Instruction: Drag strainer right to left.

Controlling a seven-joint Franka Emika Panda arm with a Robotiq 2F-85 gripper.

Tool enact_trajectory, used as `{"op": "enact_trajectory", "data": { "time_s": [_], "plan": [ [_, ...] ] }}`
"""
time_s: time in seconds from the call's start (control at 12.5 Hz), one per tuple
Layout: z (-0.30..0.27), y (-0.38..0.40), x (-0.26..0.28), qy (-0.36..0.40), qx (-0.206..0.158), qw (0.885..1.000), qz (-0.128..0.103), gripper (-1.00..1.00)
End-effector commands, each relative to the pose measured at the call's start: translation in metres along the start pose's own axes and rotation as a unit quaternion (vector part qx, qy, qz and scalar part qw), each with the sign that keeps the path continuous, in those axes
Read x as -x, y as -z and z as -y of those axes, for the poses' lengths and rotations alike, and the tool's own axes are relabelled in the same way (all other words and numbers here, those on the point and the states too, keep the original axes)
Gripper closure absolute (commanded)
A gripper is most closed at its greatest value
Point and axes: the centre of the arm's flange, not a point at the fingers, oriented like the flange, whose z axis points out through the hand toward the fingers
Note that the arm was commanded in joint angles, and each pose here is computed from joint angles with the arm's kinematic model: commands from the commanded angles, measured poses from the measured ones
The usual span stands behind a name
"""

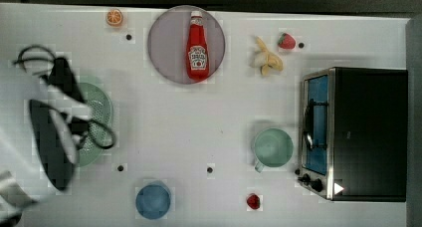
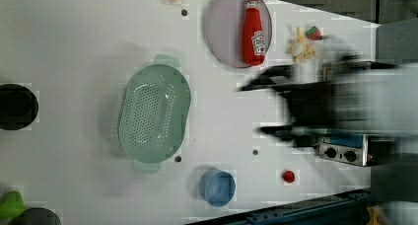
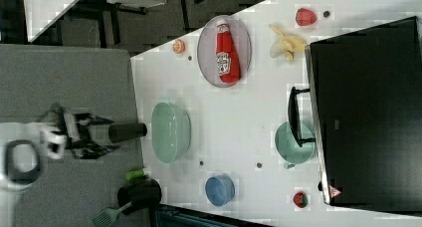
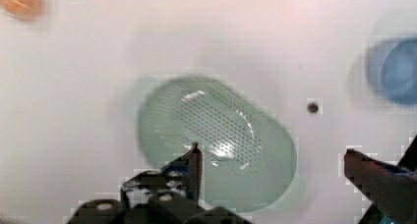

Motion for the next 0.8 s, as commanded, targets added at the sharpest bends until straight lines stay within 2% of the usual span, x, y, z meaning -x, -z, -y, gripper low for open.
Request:
{"op": "enact_trajectory", "data": {
  "time_s": [0.08,0.24,0.32,0.56,0.8],
  "plan": [
    [-0.044,0.072,-0.147,0.077,-0.009,0.996,-0.036,-1.00],
    [-0.086,0.106,-0.209,0.118,0.015,0.990,-0.073,-1.00],
    [-0.106,0.118,-0.233,0.129,0.023,0.988,-0.080,-1.00],
    [-0.147,0.143,-0.278,0.094,0.005,0.993,-0.069,-1.00],
    [-0.161,0.146,-0.294,0.084,0.003,0.995,-0.062,-1.00]
  ]
}}
